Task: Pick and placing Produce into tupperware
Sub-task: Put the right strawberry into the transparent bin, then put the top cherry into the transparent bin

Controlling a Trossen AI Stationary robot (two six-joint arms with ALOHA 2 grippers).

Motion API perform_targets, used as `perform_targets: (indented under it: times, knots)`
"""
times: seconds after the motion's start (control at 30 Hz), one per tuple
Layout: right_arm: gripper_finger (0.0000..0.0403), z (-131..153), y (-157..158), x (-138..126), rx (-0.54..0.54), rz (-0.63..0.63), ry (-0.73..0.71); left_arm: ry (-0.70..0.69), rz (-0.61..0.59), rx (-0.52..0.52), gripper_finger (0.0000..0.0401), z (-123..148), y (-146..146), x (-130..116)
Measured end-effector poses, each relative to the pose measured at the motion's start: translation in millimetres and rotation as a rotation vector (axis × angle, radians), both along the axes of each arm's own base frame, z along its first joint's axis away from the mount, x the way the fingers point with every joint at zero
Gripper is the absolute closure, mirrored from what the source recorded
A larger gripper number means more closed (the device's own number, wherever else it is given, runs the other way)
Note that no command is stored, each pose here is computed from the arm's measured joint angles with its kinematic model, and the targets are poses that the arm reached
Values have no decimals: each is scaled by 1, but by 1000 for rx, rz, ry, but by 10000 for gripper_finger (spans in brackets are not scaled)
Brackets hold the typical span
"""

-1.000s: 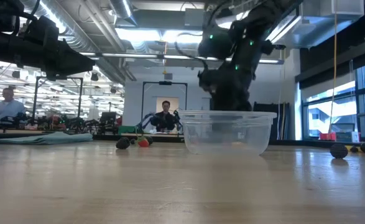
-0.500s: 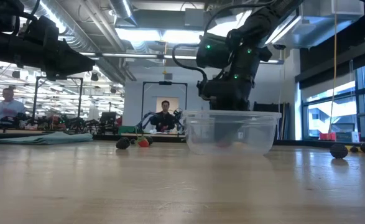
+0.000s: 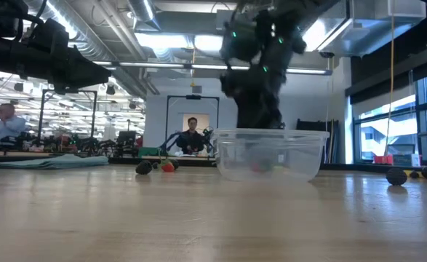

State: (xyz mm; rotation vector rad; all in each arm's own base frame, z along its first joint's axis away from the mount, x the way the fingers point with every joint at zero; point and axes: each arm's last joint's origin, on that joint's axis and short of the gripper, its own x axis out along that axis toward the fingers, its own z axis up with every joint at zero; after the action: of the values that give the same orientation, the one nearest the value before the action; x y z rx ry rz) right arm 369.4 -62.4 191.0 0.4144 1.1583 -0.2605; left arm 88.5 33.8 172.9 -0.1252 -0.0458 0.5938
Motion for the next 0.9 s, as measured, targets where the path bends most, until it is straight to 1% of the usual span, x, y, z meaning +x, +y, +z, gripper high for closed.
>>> perform_targets:
  times: [0.13,0.27,0.37,0.4,0.53,0.63,0.73,0.83,0.9]
  knots:
    - [156,36,-6,6,-49,-30,33,0,0,0,252,0,0,0]
    - [155,68,-15,-1,-163,-41,124,0,0,0,252,0,0,0]
    - [155,89,-24,-14,-225,-52,150,0,0,0,252,0,0,0]
    - [155,94,-27,-19,-232,-53,151,0,0,0,252,0,0,0]
    - [155,114,-46,-52,-238,-129,132,0,0,0,252,0,0,0]
    - [155,120,-59,-78,-254,-190,99,0,0,0,252,0,0,0]
    - [155,114,-68,-100,-278,-218,72,2,0,3,252,0,0,0]
    - [155,96,-75,-113,-284,-261,53,2,2,3,252,0,0,0]
    - [156,78,-79,-117,-276,-286,66,2,2,3,252,0,0,0]
